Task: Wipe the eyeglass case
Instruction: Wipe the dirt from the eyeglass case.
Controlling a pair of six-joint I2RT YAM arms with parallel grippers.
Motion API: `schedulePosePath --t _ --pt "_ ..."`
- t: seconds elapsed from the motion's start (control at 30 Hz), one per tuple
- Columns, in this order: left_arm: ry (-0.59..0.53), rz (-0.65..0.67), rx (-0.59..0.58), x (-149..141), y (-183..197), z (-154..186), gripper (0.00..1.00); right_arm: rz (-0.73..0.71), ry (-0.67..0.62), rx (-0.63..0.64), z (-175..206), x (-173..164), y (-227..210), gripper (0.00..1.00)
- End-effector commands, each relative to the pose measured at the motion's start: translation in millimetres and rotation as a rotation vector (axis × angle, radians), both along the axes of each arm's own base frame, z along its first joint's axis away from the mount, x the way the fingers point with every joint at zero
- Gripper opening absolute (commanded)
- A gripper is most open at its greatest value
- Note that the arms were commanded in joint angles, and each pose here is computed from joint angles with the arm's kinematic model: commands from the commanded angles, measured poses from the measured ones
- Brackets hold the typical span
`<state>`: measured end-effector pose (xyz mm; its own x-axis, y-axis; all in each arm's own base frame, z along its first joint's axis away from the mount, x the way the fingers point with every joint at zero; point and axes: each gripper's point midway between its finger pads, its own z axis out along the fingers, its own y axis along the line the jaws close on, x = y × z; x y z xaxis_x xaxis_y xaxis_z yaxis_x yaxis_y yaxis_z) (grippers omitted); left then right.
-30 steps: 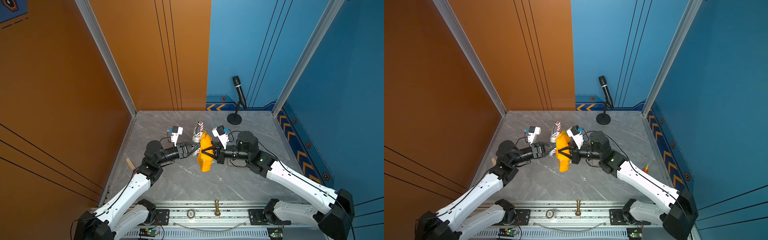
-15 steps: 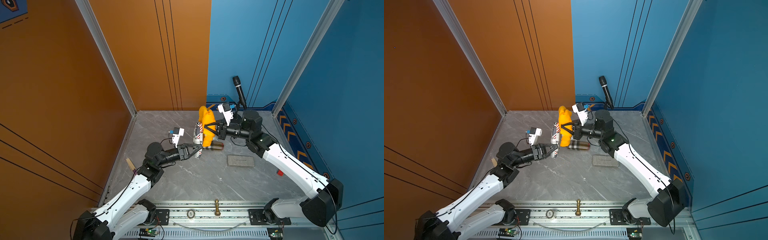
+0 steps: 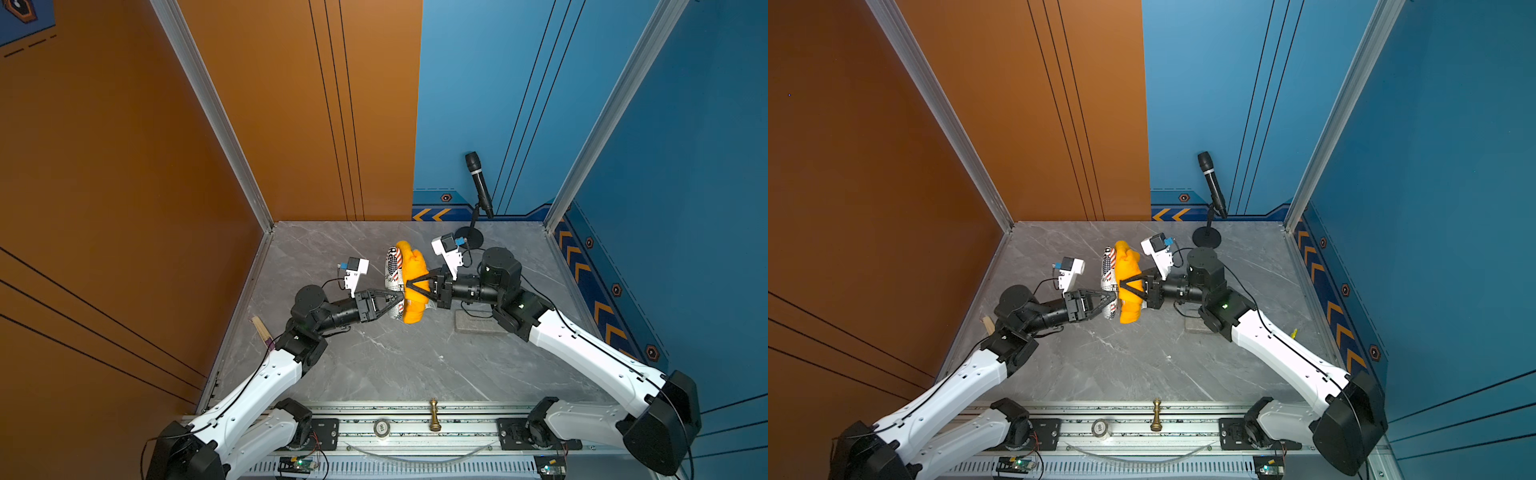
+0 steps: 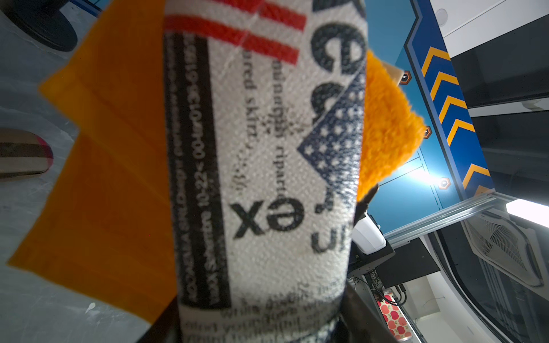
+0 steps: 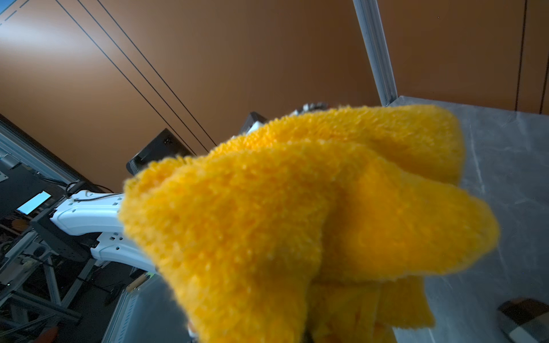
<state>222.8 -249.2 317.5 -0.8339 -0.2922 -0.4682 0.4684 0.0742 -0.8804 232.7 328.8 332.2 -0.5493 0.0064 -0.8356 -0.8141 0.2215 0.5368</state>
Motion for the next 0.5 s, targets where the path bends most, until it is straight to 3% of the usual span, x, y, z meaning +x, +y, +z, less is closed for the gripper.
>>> schedulePosePath --t 0.0,0.2,0.33,0.47 --pt "-0.094 0.007 -0.052 3 3 22 0.29 0.133 0.037 0.027 -2 -45 13 0.0" --pt "-0.083 -0.019 -0.062 10 -2 21 0.3 0.173 0.043 0.099 5 -54 16 0.0" --pt "-0.047 -0.055 -0.048 7 -6 10 0.3 0.144 0.014 0.078 14 -22 17 0.0" --pt "-0.028 -0.125 -0.035 -5 -13 3 0.3 0.021 -0.041 0.039 29 29 -2 0.0"
